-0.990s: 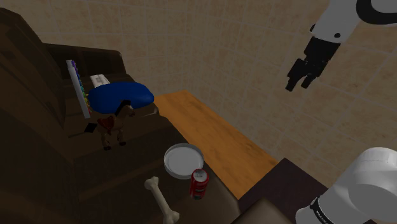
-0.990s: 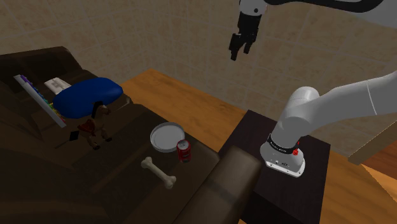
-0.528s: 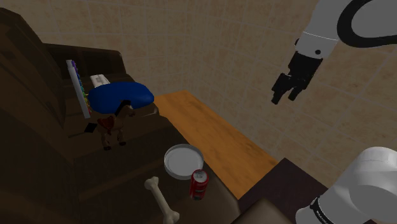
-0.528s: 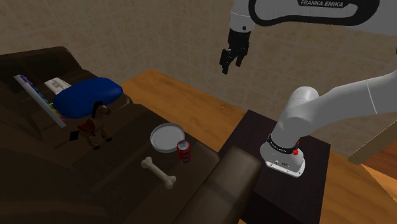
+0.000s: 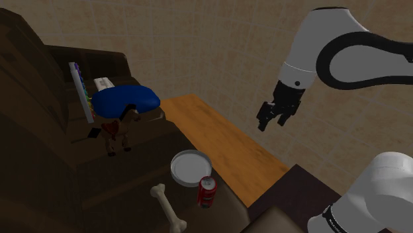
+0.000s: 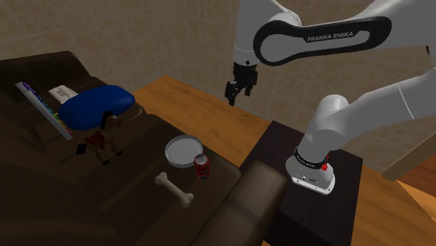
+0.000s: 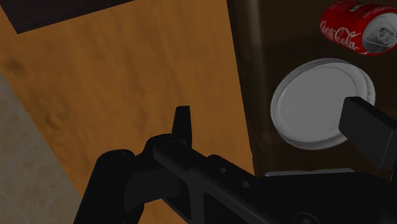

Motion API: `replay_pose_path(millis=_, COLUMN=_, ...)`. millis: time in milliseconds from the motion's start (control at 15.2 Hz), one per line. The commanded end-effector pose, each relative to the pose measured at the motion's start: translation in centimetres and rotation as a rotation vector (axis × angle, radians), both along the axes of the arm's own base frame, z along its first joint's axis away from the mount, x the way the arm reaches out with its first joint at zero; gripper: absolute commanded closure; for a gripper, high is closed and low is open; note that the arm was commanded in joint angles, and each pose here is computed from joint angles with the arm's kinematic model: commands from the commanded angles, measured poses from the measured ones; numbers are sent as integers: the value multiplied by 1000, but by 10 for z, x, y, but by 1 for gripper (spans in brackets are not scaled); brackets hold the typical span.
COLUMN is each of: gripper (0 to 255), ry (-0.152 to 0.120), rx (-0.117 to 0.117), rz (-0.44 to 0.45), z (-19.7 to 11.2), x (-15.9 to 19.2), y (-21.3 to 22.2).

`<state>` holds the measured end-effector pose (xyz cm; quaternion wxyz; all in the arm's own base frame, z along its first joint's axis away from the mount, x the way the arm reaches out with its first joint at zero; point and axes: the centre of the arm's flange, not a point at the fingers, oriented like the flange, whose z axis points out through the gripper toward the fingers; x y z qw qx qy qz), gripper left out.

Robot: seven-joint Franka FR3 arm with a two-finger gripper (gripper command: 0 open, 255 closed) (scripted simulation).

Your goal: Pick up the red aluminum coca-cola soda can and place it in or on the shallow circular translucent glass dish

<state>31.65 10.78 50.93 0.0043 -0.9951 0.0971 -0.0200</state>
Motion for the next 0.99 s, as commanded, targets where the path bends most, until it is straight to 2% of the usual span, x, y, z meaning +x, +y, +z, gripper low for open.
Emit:
replay_pose_path(millis=0, gripper=0, ry=3, rx=1, rz=-7, z=-17, x=6, y=20)
replay_pose_path(millis=924, gripper=0, ry=29, rx=-3, rz=-43, z=-143, x=35, y=154)
